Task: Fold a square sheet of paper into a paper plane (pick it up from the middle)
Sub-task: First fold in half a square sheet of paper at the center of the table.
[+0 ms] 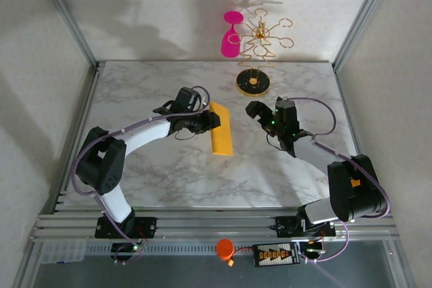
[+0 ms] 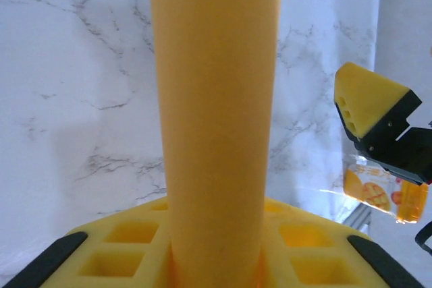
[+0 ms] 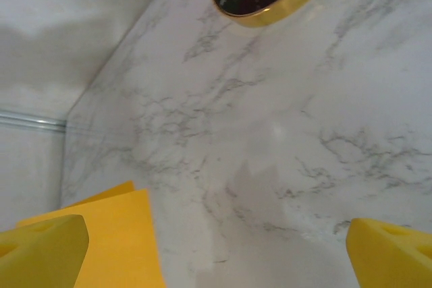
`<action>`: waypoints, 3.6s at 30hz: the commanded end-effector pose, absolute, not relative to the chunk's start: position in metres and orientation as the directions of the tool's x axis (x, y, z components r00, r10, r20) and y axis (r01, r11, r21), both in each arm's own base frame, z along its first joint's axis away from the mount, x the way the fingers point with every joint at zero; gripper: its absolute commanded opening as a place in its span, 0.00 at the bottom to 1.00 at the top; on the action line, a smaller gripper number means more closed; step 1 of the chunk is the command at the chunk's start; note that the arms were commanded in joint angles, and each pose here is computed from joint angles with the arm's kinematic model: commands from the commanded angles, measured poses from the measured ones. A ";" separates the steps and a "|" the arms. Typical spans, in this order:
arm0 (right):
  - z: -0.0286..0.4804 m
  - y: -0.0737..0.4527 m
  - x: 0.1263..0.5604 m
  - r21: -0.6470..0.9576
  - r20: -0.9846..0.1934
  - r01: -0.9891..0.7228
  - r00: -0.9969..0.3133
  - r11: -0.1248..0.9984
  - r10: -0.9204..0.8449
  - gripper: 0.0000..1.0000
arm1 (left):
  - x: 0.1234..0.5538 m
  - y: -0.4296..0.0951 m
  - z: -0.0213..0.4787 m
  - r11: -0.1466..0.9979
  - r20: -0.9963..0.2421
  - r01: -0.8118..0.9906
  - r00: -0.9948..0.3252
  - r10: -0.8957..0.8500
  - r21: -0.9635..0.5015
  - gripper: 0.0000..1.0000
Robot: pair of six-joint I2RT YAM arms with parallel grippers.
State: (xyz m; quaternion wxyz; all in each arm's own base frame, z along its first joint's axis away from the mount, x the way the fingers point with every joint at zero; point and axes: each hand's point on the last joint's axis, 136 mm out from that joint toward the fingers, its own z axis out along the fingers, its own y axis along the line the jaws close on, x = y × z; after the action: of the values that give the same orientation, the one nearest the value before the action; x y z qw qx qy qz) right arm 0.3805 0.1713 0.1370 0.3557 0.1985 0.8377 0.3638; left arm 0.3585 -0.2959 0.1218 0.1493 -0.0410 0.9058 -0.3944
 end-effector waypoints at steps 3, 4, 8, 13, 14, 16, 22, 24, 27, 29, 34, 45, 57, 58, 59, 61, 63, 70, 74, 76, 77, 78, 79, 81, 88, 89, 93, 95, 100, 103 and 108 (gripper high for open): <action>0.144 0.198 0.374 0.790 -0.466 -0.093 -0.732 0.605 0.496 0.96 | 0.363 -0.296 0.088 0.669 -0.160 -0.012 -0.967 -0.196 -0.743 0.26; 0.142 0.203 0.372 0.794 -0.461 -0.108 -0.748 0.599 0.477 0.94 | 0.364 -0.294 0.082 0.679 -0.162 -0.013 -0.968 -0.193 -0.734 0.25; 0.135 0.220 0.365 0.799 -0.446 -0.158 -0.803 0.581 0.395 0.83 | 0.362 -0.283 0.059 0.711 -0.161 -0.017 -0.970 -0.182 -0.703 0.25; 0.111 0.243 0.357 0.764 -0.419 -0.166 -0.863 0.624 0.284 0.67 | 0.357 -0.265 0.032 0.741 -0.137 -0.049 -0.973 -0.188 -0.670 0.24; 0.106 0.247 0.356 0.756 -0.413 -0.164 -0.871 0.634 0.266 0.64 | 0.356 -0.263 0.029 0.747 -0.138 -0.049 -0.973 -0.187 -0.663 0.24; 0.097 0.255 0.354 0.743 -0.402 -0.166 -0.885 0.648 0.235 0.56 | 0.356 -0.260 0.026 0.757 -0.140 -0.052 -0.972 -0.187 -0.651 0.23; 0.077 0.279 0.350 0.712 -0.376 -0.182 -0.915 0.678 0.149 0.34 | 0.356 -0.252 0.015 0.780 -0.130 -0.077 -0.971 -0.200 -0.621 0.21; 0.069 0.286 0.348 0.706 -0.357 -0.181 -0.926 0.685 0.123 0.27 | 0.356 -0.252 0.013 0.782 -0.127 -0.081 -0.971 -0.201 -0.618 0.20; 0.058 0.296 0.345 0.694 -0.334 -0.184 -0.939 0.696 0.085 0.20 | 0.356 -0.250 0.011 0.788 -0.127 -0.084 -0.971 -0.202 -0.610 0.19; 0.052 0.302 0.342 0.690 -0.319 -0.188 -0.946 0.699 0.059 0.16 | 0.356 -0.250 0.010 0.789 -0.126 -0.083 -0.972 -0.200 -0.609 0.19; 0.033 0.313 0.336 0.671 -0.271 -0.180 -0.962 0.719 0.013 0.09 | 0.355 -0.249 0.007 0.793 -0.121 -0.085 -0.973 -0.196 -0.603 0.18; 0.000 0.307 0.333 0.593 -0.210 -0.118 -0.978 0.797 0.011 0.05 | 0.355 -0.247 0.018 0.795 -0.117 -0.105 -0.970 -0.215 -0.597 0.23; -0.007 0.297 0.329 0.584 -0.124 0.047 -0.982 0.811 0.145 0.06 | 0.335 -0.228 0.052 0.766 -0.174 -0.214 -0.904 -0.390 -0.607 0.60; -0.007 0.297 0.329 0.587 -0.119 0.057 -0.981 0.807 0.156 0.06 | 0.332 -0.232 0.052 0.765 -0.176 -0.203 -0.907 -0.382 -0.611 0.62; -0.007 0.297 0.329 0.591 -0.116 0.063 -0.980 0.804 0.162 0.06 | 0.330 -0.234 0.051 0.771 -0.179 -0.195 -0.911 -0.371 -0.607 0.64; -0.007 0.297 0.330 0.593 -0.109 0.076 -0.979 0.801 0.174 0.06 | 0.329 -0.238 0.047 0.787 -0.185 -0.179 -0.919 -0.347 -0.591 0.66; -0.007 0.298 0.330 0.595 -0.107 0.082 -0.978 0.800 0.179 0.06 | 0.328 -0.242 0.042 0.797 -0.181 -0.172 -0.926 -0.332 -0.579 0.66; 0.000 0.299 0.331 0.609 -0.114 0.082 -0.975 0.789 0.189 0.07 | 0.327 -0.249 0.024 0.820 -0.159 -0.181 -0.937 -0.312 -0.542 0.59; 0.013 0.304 0.336 0.639 -0.132 0.063 -0.973 0.767 0.190 0.08 | 0.329 -0.246 0.018 0.826 -0.158 -0.209 -0.929 -0.335 -0.523 0.52; 0.026 0.307 0.341 0.662 -0.152 0.043 -0.970 0.748 0.191 0.10 | 0.328 -0.242 0.013 0.828 -0.153 -0.233 -0.923 -0.354 -0.509 0.48; 0.034 0.308 0.345 0.674 -0.169 0.033 -0.966 0.738 0.197 0.11 | 0.327 -0.240 0.010 0.830 -0.151 -0.249 -0.918 -0.366 -0.499 0.46; 0.044 0.309 0.349 0.685 -0.189 0.020 -0.961 0.728 0.203 0.13 | 0.326 -0.237 0.007 0.832 -0.148 -0.264 -0.914 -0.377 -0.488 0.44; 0.052 0.309 0.353 0.695 -0.207 0.009 -0.955 0.719 0.211 0.16 | 0.325 -0.235 0.004 0.834 -0.145 -0.275 -0.912 -0.384 -0.479 0.43; 0.072 0.306 0.362 0.719 -0.244 -0.009 -0.940 0.695 0.240 0.21 | 0.322 -0.230 -0.002 0.838 -0.140 -0.300 -0.906 -0.400 -0.455 0.41; 0.090 0.270 0.375 0.719 -0.319 -0.001 -0.889 0.695 0.329 0.40 | 0.314 -0.217 -0.018 0.830 -0.119 -0.381 -0.879 -0.462 -0.407 0.37; 0.089 0.265 0.375 0.715 -0.323 0.001 -0.886 0.699 0.332 0.41 | 0.313 -0.216 -0.020 0.827 -0.116 -0.390 -0.875 -0.470 -0.406 0.37; 0.084 0.254 0.373 0.701 -0.330 0.008 -0.883 0.713 0.334 0.42 | 0.309 -0.213 -0.026 0.814 -0.099 -0.423 -0.862 -0.497 -0.398 0.38; 0.080 0.252 0.371 0.696 -0.327 0.011 -0.885 0.718 0.331 0.43 | 0.306 -0.212 -0.029 0.807 -0.088 -0.439 -0.856 -0.509 -0.395 0.38; 0.075 0.250 0.369 0.691 -0.325 0.013 -0.887 0.723 0.327 0.43 | 0.299 -0.210 -0.037 0.810 -0.066 -0.454 -0.857 -0.511 -0.372 0.40; 0.074 0.250 0.367 0.689 -0.331 0.003 -0.888 0.724 0.318 0.45 | 0.291 -0.207 -0.045 0.818 -0.049 -0.462 -0.860 -0.507 -0.343 0.40; 0.074 0.252 0.366 0.694 -0.338 -0.021 -0.892 0.720 0.300 0.46 | 0.282 -0.207 -0.055 0.834 -0.027 -0.451 -0.875 -0.484 -0.318 0.40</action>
State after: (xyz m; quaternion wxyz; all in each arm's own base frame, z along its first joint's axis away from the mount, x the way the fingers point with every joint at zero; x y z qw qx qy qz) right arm 0.3642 0.2519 0.0676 0.2043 0.0917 0.9052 0.3612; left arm 0.3246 -0.2369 0.0135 0.1136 -0.2289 0.9322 -0.2563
